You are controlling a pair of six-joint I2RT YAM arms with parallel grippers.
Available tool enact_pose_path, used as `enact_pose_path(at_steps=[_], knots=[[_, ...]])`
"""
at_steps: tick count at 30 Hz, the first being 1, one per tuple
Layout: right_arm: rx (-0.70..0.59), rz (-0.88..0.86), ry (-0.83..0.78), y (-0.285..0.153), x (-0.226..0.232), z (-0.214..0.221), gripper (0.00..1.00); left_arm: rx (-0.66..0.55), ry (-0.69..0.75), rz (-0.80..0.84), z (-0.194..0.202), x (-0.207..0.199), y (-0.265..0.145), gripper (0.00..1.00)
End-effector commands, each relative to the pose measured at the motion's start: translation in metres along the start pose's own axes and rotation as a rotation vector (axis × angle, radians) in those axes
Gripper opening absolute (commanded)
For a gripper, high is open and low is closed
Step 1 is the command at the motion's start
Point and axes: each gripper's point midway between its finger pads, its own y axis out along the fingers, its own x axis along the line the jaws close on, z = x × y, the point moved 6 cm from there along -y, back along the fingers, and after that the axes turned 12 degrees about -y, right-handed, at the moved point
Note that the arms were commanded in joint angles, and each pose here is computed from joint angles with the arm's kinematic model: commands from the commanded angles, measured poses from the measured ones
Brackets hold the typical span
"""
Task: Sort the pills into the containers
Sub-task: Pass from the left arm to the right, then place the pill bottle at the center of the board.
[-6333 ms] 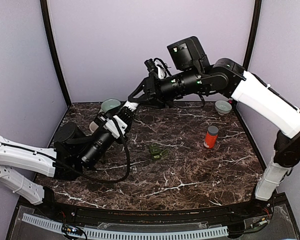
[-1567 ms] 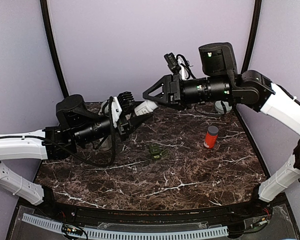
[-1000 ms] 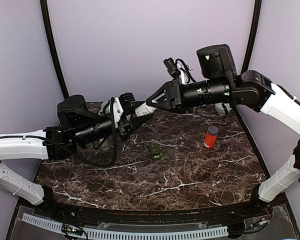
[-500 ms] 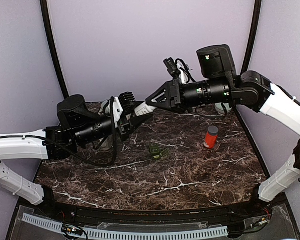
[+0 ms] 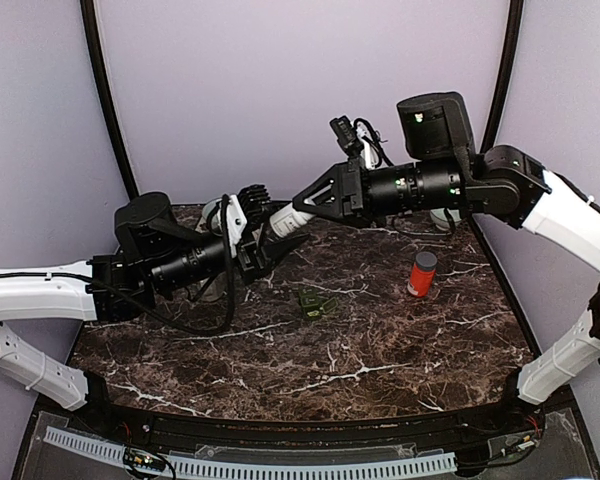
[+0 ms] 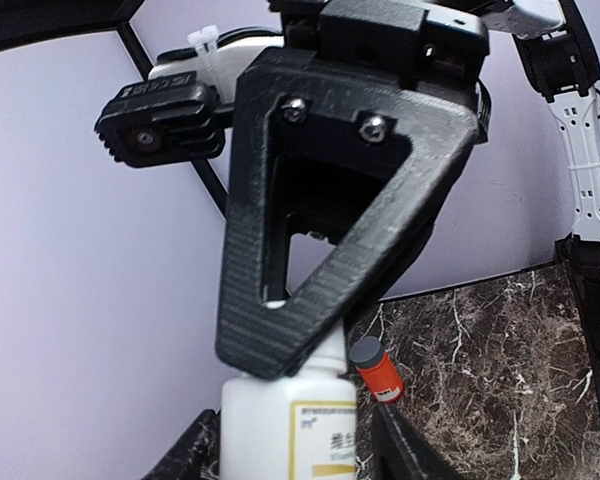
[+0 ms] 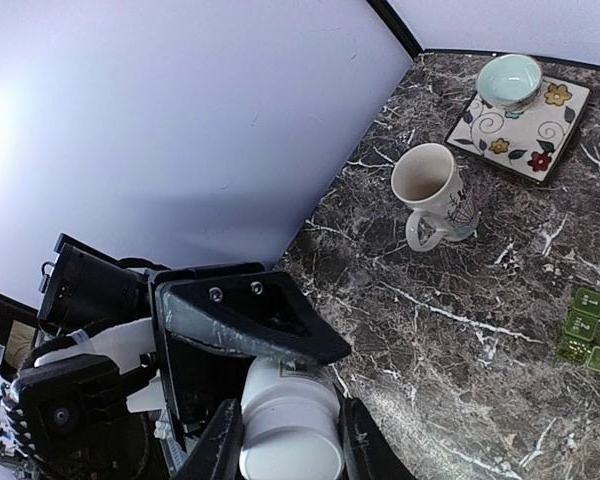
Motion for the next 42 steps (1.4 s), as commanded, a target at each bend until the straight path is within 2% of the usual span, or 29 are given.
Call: enact_pose_path(at_steps=[1, 6, 11, 17, 22, 32, 42], knots=[[-0.024, -0.009, -0.012, -0.015, 0.006, -0.001, 0.0, -0.023, -0.029, -0.081, -0.004, 0.012, -0.009, 0.56], [-0.042, 0.038, -0.023, -0.021, 0.0, -0.002, 0.0, -0.016, -0.051, -0.118, -0.001, 0.016, -0.014, 0.68], [-0.018, 0.217, -0.079, -0.024, -0.023, 0.002, 0.0, -0.012, -0.096, -0.197, 0.004, 0.023, -0.025, 0.71], [0.163, 0.592, -0.171, -0.015, -0.09, 0.032, 0.0, 0.005, -0.143, -0.236, 0.012, 0.026, -0.035, 0.71], [0.291, 0.788, -0.179, -0.012, -0.144, 0.062, 0.0, 0.045, -0.176, -0.225, 0.022, 0.023, -0.036, 0.71], [0.449, 0.912, -0.078, -0.016, -0.224, 0.128, 0.0, 0.124, -0.228, -0.209, 0.045, 0.017, -0.026, 0.74], [0.495, 0.942, 0.012, -0.023, -0.27, 0.17, 0.0, 0.183, -0.294, -0.19, 0.075, 0.008, -0.018, 0.73]])
